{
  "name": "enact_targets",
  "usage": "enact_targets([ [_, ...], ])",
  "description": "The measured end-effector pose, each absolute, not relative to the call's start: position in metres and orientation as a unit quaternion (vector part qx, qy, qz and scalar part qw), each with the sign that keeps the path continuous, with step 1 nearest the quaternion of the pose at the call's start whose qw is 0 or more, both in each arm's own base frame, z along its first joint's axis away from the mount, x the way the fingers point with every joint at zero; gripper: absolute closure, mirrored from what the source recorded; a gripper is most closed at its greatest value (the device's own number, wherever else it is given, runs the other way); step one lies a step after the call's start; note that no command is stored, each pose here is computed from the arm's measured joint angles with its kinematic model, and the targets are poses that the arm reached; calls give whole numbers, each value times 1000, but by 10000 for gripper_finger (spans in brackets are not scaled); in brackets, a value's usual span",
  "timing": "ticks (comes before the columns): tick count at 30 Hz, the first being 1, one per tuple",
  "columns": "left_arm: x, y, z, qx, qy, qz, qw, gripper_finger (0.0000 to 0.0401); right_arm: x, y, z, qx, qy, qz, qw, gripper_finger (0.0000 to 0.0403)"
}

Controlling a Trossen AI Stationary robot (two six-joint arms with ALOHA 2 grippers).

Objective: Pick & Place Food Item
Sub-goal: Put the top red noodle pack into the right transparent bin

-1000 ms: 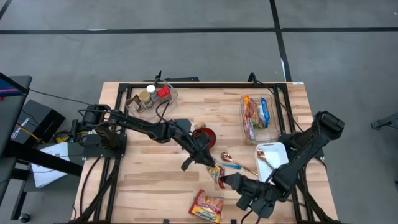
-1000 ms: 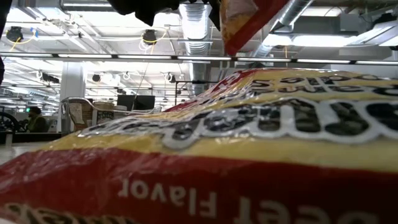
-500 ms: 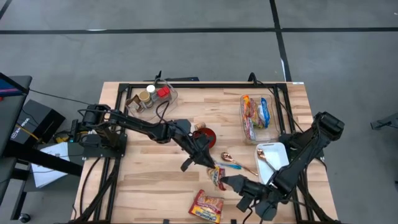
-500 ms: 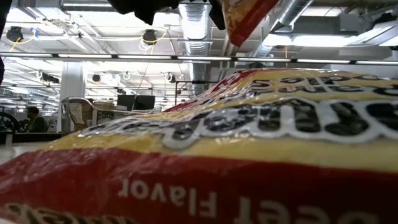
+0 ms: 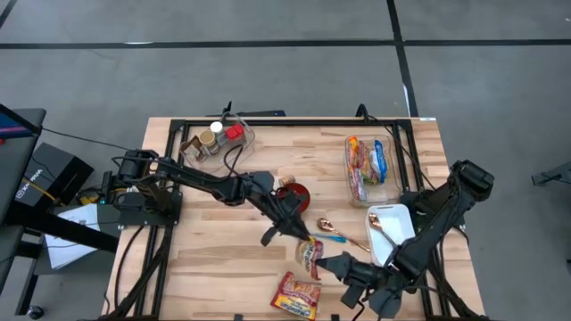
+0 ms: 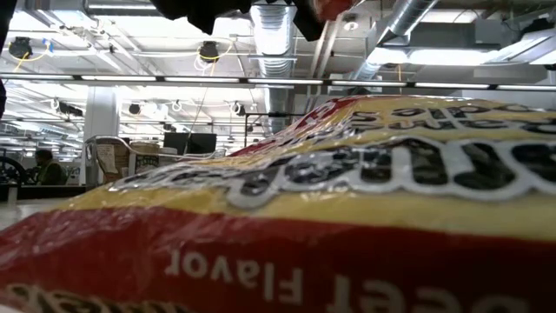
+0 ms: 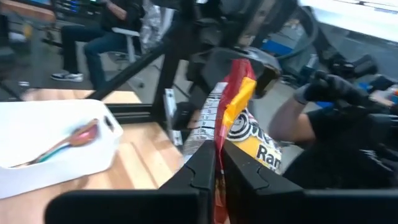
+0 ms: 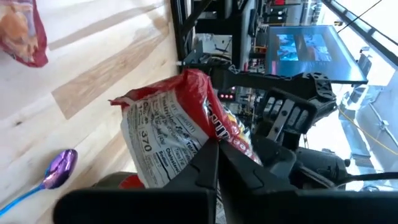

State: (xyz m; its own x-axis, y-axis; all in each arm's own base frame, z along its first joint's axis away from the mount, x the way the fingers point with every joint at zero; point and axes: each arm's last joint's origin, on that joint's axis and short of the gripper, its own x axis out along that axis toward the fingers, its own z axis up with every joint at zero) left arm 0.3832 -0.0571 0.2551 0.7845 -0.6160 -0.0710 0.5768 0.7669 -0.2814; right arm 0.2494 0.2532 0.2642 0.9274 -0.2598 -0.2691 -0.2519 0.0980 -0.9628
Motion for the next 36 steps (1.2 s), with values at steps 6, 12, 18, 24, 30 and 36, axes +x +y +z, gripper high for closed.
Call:
enact_targets([
  [6, 385, -54, 254, -116, 77, -272, 952, 338, 248, 255, 265, -664, 189, -1, 723, 402],
  [12, 385, -51, 252, -99, 80, -265, 956, 260, 248, 255, 266, -665, 190, -7, 722, 402],
  [18, 383, -40, 249, -92, 114, -249, 957, 185, 246, 255, 266, -668, 194, -25, 718, 403],
  [24, 359, -30, 268, -54, 149, -221, 962, 138, 230, 255, 276, -654, 191, -37, 731, 403],
  [30, 315, -36, 276, -18, 156, -188, 970, 125, 209, 247, 278, -640, 210, -59, 736, 403],
  [36, 269, -42, 285, -4, 122, -159, 980, 131, 193, 228, 279, -613, 240, -84, 748, 403],
])
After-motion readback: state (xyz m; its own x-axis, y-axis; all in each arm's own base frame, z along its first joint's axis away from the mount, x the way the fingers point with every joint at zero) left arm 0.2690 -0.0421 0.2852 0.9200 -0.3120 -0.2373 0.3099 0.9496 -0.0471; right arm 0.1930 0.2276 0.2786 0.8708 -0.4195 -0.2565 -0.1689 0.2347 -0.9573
